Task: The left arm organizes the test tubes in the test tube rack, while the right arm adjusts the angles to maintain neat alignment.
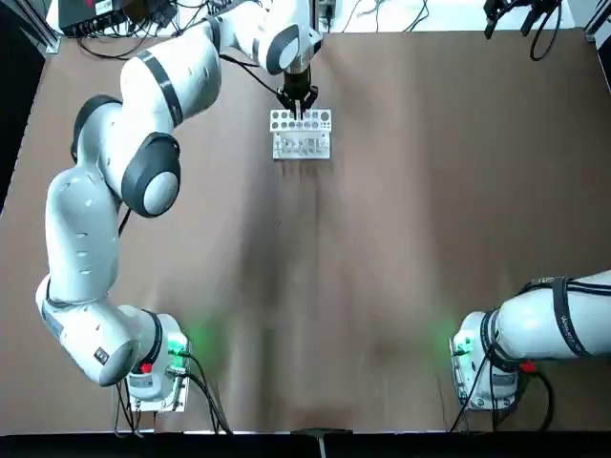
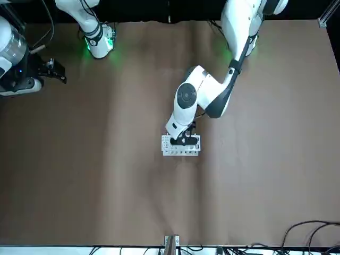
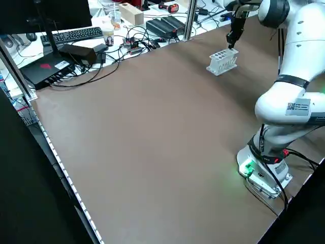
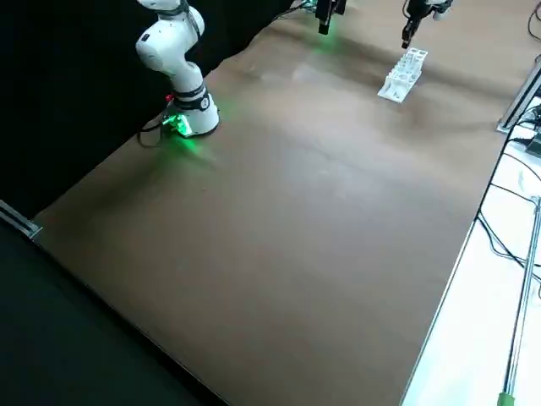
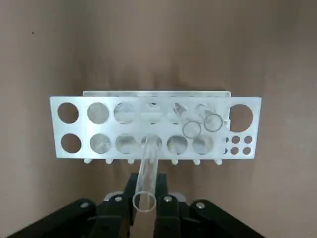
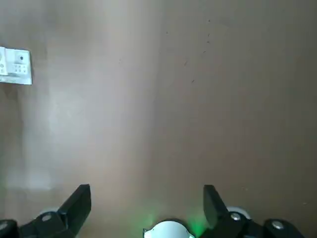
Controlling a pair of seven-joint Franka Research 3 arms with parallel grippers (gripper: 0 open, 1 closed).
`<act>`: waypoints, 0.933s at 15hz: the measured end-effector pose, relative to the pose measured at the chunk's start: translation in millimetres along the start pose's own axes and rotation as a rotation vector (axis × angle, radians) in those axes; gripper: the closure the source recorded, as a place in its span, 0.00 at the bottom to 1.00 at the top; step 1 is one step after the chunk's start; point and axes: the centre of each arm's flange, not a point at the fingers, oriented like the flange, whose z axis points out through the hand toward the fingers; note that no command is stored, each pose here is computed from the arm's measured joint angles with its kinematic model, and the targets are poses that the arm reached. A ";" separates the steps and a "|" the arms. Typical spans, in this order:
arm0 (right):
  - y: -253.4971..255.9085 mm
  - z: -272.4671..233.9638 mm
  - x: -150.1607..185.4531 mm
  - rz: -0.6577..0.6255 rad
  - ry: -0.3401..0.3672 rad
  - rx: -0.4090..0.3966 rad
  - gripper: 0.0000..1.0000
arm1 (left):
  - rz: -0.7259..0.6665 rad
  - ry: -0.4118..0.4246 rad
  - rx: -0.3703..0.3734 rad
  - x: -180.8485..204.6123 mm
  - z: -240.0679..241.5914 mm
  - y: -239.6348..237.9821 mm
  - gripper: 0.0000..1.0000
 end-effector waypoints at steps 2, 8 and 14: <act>0.0 0.0 0.0 0.000 0.000 0.000 0.00 | 0.000 0.000 0.000 -1.1 -5.8 -0.6 0.81; 0.0 0.0 0.0 0.000 0.000 0.000 0.00 | -0.002 0.015 -0.010 -1.7 -19.5 -1.0 0.81; 0.0 0.0 0.0 0.000 0.000 0.000 0.00 | -0.002 0.026 -0.017 -5.9 -44.7 -3.5 0.81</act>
